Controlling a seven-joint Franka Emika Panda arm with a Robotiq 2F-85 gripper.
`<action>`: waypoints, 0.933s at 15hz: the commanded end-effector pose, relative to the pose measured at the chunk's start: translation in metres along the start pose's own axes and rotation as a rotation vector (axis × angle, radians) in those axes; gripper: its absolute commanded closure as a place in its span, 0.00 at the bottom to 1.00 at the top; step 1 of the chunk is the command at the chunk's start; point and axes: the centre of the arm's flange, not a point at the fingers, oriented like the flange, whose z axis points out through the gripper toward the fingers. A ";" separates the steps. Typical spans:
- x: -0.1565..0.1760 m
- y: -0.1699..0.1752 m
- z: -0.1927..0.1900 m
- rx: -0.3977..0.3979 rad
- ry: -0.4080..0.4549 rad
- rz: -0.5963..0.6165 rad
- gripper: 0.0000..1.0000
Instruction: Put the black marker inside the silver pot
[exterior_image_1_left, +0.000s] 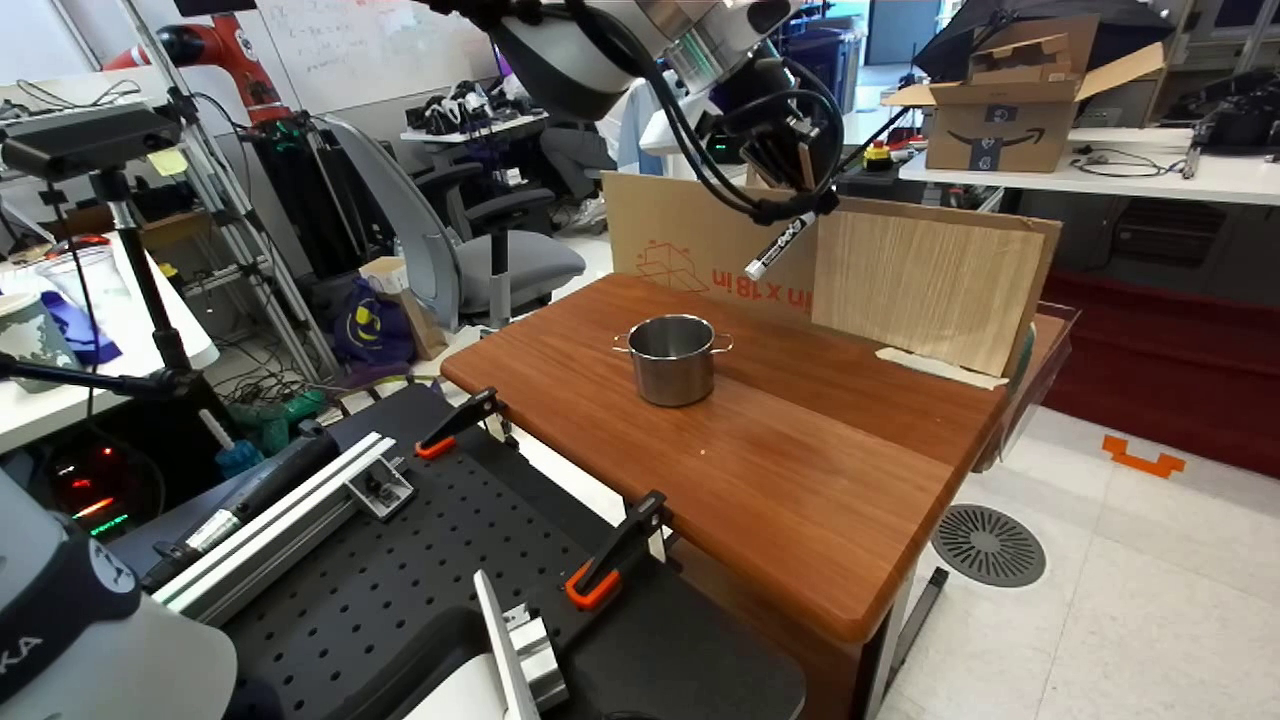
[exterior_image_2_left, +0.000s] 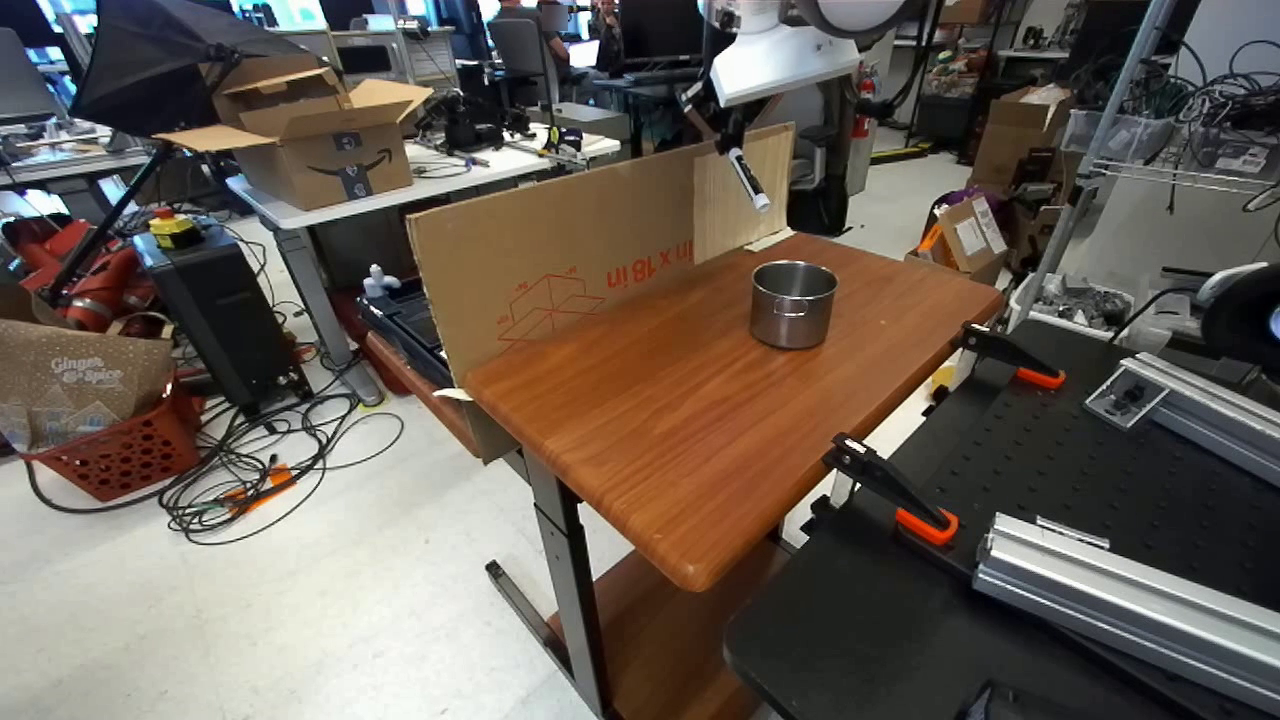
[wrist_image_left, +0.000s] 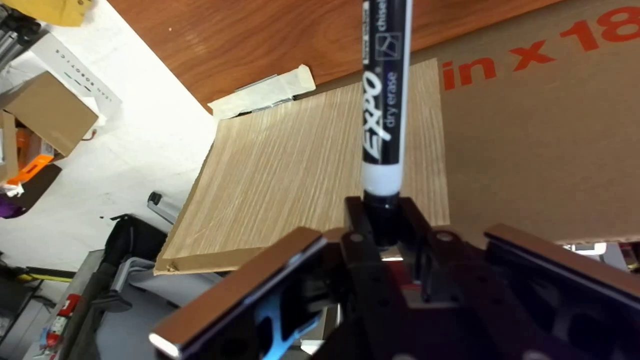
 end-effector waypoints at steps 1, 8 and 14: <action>-0.012 0.001 -0.009 0.023 0.050 0.004 0.95; -0.027 -0.012 -0.012 0.097 0.067 -0.019 0.95; -0.044 -0.029 -0.021 0.148 0.061 -0.061 0.95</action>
